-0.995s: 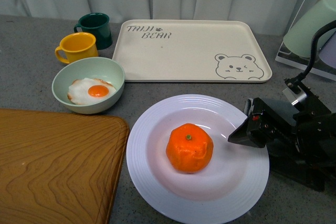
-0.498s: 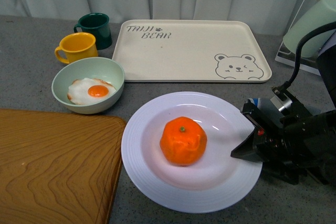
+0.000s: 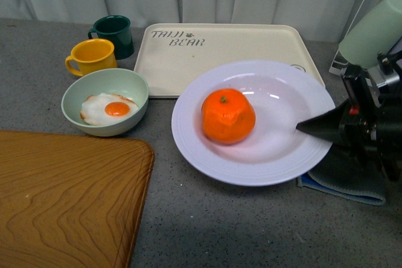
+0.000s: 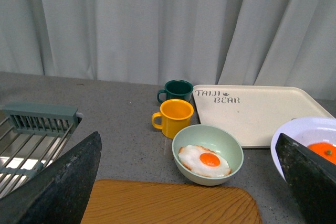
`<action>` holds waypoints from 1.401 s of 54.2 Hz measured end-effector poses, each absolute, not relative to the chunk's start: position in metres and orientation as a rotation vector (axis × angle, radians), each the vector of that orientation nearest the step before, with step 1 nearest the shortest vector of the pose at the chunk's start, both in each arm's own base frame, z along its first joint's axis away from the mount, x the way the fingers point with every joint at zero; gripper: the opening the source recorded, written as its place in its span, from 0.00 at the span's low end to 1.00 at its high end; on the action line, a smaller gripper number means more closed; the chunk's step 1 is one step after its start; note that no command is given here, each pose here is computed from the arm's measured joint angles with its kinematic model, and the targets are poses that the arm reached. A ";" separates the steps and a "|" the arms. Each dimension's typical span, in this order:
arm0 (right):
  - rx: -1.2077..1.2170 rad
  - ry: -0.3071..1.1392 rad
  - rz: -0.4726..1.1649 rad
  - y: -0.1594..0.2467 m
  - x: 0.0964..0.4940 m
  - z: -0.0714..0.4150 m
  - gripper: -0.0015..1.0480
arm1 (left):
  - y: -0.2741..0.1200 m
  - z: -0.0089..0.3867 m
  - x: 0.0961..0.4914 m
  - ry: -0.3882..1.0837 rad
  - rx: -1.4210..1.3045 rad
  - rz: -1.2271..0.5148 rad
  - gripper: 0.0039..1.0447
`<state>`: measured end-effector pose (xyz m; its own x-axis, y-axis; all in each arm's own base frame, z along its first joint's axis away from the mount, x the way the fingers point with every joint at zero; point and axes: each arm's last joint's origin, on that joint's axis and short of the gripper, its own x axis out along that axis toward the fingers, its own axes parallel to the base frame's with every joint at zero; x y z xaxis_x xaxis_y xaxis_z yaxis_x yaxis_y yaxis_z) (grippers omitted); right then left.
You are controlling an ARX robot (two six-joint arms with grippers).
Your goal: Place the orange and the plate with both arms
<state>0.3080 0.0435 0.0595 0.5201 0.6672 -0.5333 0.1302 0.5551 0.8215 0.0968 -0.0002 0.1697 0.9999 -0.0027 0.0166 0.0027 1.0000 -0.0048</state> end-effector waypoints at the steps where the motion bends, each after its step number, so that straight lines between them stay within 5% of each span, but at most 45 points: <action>1: 0.958 0.987 0.394 0.043 0.310 0.061 0.04 | 0.000 0.170 0.097 -0.017 -0.005 -0.003 0.94; 49: 0.940 0.982 0.378 0.064 0.500 0.042 0.04 | 0.000 0.170 0.097 -0.017 -0.005 -0.003 0.94; 59: 0.834 0.966 0.321 0.064 0.502 0.046 0.30 | 0.000 0.170 0.097 -0.017 -0.005 -0.003 0.94; 72: 0.355 0.800 0.241 0.053 0.466 0.066 0.70 | 0.000 0.170 0.097 -0.017 -0.005 -0.003 0.94; 76: 0.195 0.597 0.166 0.051 0.454 0.077 0.67 | 0.000 0.170 0.097 -0.017 -0.005 -0.003 0.94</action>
<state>0.4540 0.0513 0.0774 0.8148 0.2109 -0.5400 -0.0984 0.9683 0.2298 0.0968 -0.0002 0.1697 0.9999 -0.0027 0.0166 0.0027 1.0000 -0.0048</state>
